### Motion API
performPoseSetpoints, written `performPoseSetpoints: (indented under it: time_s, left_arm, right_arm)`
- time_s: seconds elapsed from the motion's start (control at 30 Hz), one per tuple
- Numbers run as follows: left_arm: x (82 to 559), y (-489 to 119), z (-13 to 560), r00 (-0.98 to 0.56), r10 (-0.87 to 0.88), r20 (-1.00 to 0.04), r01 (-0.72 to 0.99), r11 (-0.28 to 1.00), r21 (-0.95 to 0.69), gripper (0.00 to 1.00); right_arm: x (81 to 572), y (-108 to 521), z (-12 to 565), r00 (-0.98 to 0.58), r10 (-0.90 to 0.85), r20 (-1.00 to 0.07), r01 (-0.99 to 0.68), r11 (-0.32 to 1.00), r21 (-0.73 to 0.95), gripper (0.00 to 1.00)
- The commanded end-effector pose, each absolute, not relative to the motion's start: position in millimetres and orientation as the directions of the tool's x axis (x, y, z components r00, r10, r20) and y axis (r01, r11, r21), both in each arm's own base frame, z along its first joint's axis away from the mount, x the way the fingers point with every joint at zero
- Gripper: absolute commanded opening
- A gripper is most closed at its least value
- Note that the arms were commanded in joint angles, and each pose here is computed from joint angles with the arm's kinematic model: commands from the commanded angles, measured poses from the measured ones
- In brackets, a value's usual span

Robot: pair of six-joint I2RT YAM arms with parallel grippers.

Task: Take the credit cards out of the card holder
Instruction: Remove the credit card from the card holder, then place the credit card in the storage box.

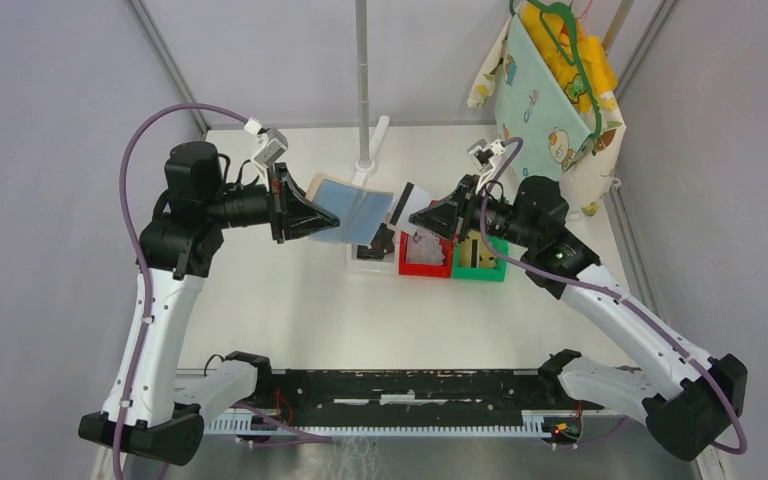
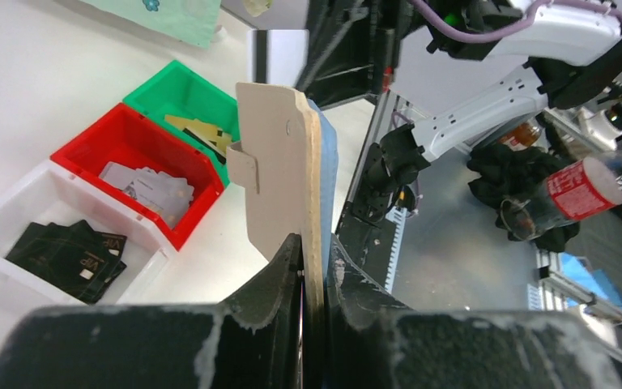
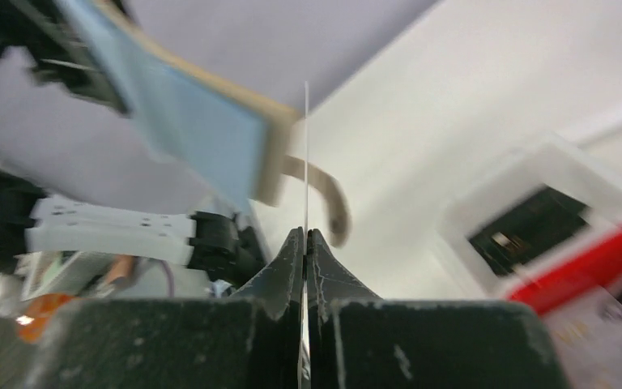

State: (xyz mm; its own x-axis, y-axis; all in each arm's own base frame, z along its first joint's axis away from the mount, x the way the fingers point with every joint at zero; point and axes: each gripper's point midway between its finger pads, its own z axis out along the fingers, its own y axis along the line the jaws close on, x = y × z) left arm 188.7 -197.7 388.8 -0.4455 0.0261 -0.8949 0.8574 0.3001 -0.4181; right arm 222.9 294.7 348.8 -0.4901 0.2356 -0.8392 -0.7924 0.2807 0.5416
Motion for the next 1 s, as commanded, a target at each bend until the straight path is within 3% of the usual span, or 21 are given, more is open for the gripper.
performPoseSetpoints:
  time_s: [0.0, 0.17, 0.57, 0.83, 0.97]
  left_arm:
    - [162, -194, 413, -0.17, 0.075, -0.983, 0.965, 0.214, -0.151, 0.02]
    - [137, -190, 415, 0.05, 0.085, -0.995, 0.987, 0.148, 0.062, 0.02]
    - [105, -181, 393, 0.417, 0.149, -0.896, 0.903, 0.044, 0.428, 0.02]
    - [107, -180, 379, 0.384, 0.167, -0.908, 0.918, 0.039, 0.396, 0.02]
    - [119, -178, 358, 0.28, 0.215, -0.936, 0.949, 0.082, 0.303, 0.02]
  right_arm:
    - [252, 255, 295, -0.472, 0.083, -0.878, -0.691, 0.584, 0.427, 0.0]
    - [278, 234, 237, -0.517, -0.045, -0.855, -0.591, 0.741, 0.319, 0.0]
    - [328, 257, 154, -0.625, -0.156, -0.765, -0.552, 0.781, 0.292, 0.0]
    - [348, 271, 117, -0.678, -0.179, -0.713, -0.533, 0.788, 0.308, 0.02]
    - [356, 272, 121, -0.668, -0.182, -0.722, -0.53, 0.797, 0.29, 0.22]
